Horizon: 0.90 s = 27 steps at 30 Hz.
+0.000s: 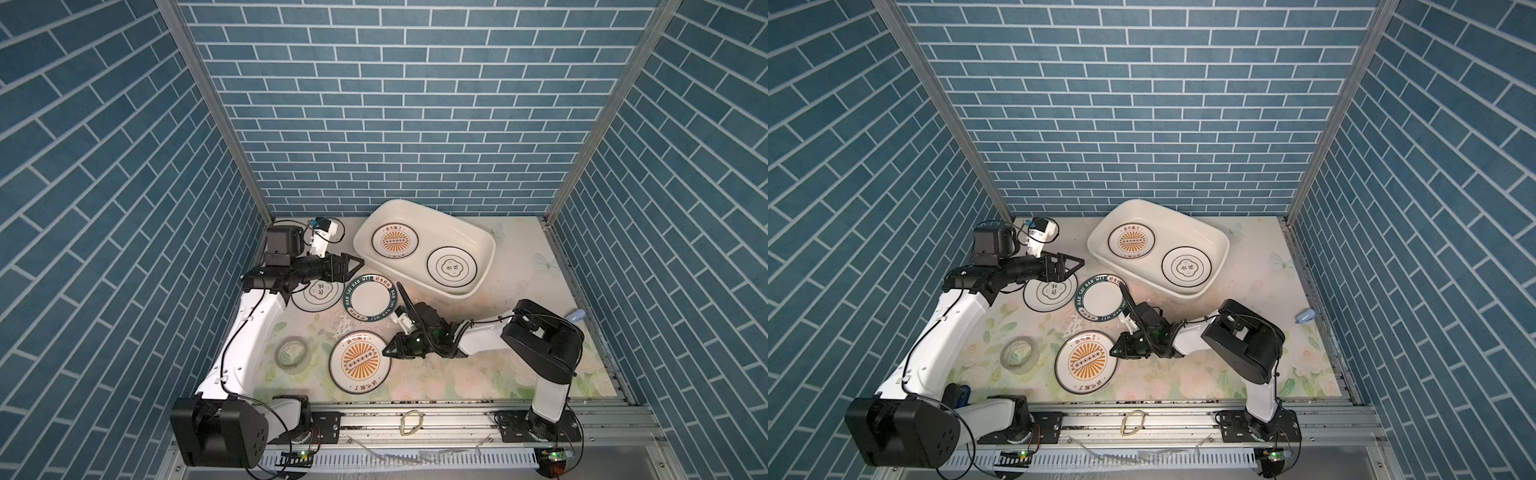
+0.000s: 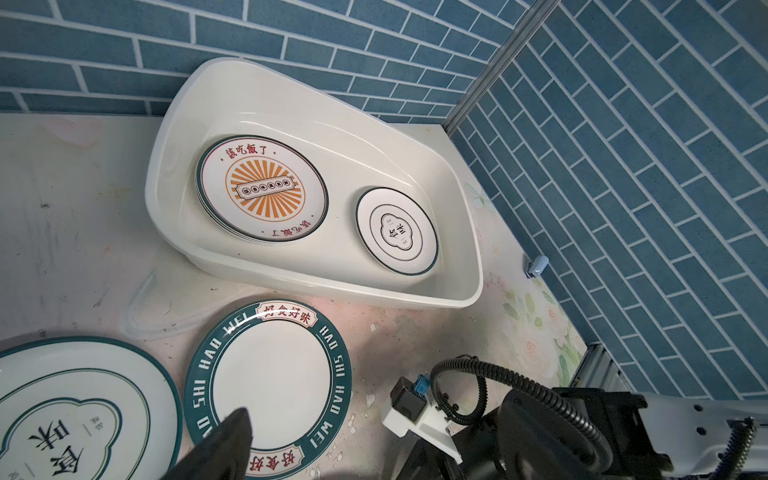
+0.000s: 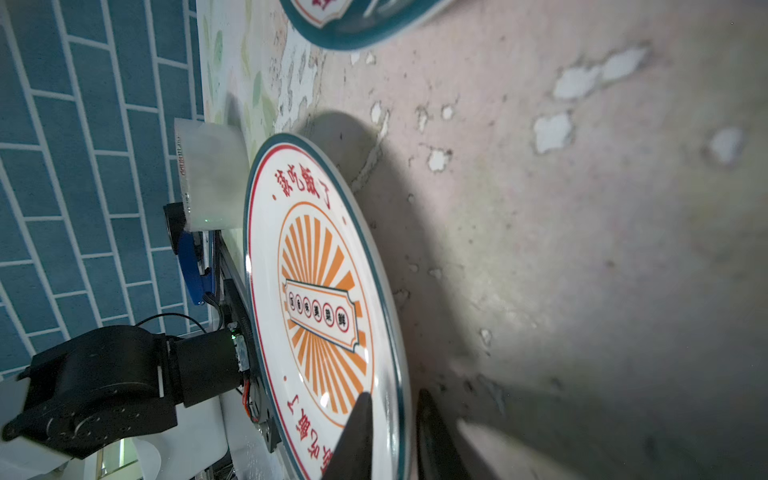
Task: Place the plates into the plastic bin on the countertop
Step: 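Close the right gripper on the orange sunburst plate rim and tilt it up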
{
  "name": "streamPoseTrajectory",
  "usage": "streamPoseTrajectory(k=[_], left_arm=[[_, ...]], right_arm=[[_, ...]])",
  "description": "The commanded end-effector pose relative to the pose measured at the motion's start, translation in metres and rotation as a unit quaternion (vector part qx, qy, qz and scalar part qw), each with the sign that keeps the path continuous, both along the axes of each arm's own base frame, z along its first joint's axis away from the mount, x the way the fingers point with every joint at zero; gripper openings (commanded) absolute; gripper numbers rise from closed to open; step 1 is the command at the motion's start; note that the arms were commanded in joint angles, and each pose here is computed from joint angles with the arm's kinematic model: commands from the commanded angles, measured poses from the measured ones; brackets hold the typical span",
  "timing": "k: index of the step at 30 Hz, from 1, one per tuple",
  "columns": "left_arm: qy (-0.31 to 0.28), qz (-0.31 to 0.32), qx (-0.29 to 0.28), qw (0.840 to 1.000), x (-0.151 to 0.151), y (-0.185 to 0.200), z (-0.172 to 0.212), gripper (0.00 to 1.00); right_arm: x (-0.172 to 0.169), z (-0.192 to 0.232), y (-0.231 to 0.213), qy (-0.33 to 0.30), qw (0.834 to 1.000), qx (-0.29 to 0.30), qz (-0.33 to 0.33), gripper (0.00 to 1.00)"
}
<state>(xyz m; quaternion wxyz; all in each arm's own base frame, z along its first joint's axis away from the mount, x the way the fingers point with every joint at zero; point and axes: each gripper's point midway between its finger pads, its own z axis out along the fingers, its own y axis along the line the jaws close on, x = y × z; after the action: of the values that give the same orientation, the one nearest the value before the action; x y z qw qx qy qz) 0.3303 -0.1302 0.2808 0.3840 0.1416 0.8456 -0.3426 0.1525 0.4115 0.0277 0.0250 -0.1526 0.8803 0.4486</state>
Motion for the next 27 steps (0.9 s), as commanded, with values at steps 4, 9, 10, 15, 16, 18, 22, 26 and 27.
streamPoseTrajectory(k=[4,9,10,15,16,18,22,26,27], left_arm=[[-0.013,-0.003,-0.007,1.000,-0.004,0.000,0.007,0.94],[-0.012,-0.002,-0.007,1.000,-0.004,0.000,0.006,0.94],[-0.012,-0.003,-0.008,1.000,-0.004,0.000,0.006,0.94],[-0.014,-0.001,-0.008,1.000,-0.004,0.000,0.008,0.94],[-0.014,-0.001,-0.008,1.000,-0.005,0.000,0.009,0.94],[-0.017,-0.002,-0.008,1.000,-0.005,0.000,0.010,0.94],[-0.021,-0.002,-0.006,1.000,-0.006,0.000,0.013,0.94],[-0.024,0.000,-0.006,1.000,-0.006,0.001,0.017,0.94],[-0.024,0.000,-0.006,1.000,-0.006,0.002,0.017,0.94]], right_arm=[[-0.001,-0.010,-0.003,0.010,1.000,-0.018,-0.010,0.18],[0.000,-0.009,-0.004,0.008,1.000,-0.016,-0.013,0.13],[0.000,-0.010,-0.005,0.008,1.000,-0.016,-0.013,0.12],[0.000,-0.008,-0.005,0.006,1.000,-0.012,-0.014,0.07],[0.000,-0.007,-0.004,0.005,1.000,-0.010,-0.014,0.06],[0.001,-0.006,-0.003,0.005,1.000,-0.006,-0.013,0.02],[0.001,-0.005,-0.002,0.003,1.000,-0.005,-0.013,0.00],[0.002,0.001,-0.003,-0.005,1.000,0.002,-0.015,0.00],[0.002,0.003,-0.003,-0.009,1.000,0.004,-0.016,0.00]])
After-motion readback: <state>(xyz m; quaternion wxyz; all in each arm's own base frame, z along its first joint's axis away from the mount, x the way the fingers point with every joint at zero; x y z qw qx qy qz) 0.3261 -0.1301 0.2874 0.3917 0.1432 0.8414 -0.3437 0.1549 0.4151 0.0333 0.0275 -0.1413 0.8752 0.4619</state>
